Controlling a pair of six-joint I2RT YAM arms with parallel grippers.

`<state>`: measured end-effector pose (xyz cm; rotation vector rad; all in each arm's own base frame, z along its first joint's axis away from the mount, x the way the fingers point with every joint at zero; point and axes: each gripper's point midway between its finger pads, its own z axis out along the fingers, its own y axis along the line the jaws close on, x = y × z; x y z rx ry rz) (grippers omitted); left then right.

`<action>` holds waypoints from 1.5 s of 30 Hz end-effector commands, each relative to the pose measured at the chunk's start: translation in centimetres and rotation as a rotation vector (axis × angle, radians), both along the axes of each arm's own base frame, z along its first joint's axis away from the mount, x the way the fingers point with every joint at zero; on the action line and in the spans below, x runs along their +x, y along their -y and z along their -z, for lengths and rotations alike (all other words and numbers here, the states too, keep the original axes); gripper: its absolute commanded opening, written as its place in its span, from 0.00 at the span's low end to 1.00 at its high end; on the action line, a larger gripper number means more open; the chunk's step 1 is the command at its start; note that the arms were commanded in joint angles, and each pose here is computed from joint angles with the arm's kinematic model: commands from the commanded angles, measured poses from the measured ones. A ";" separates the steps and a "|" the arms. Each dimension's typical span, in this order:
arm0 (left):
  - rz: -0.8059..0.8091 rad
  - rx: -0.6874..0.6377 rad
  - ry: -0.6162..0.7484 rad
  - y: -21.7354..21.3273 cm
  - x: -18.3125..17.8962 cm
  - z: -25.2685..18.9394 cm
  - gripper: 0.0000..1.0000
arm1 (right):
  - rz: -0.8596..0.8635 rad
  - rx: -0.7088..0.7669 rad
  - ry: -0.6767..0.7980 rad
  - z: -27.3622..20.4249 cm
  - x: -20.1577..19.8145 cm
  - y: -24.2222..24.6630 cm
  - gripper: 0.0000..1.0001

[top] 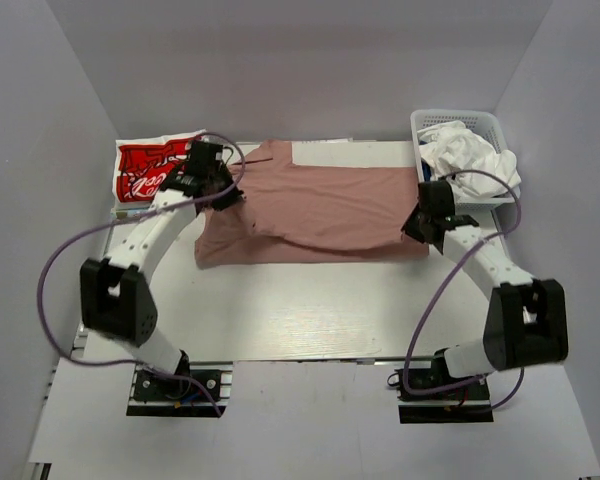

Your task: Fold and stack the t-shirts

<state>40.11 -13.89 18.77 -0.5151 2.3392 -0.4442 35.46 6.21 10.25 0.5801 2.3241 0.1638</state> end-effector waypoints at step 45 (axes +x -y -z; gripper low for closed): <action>0.040 0.096 -0.251 -3.9 0.6 17.2 1.00 | -0.497 -0.141 0.023 6.2 11.7 -18.5 0.90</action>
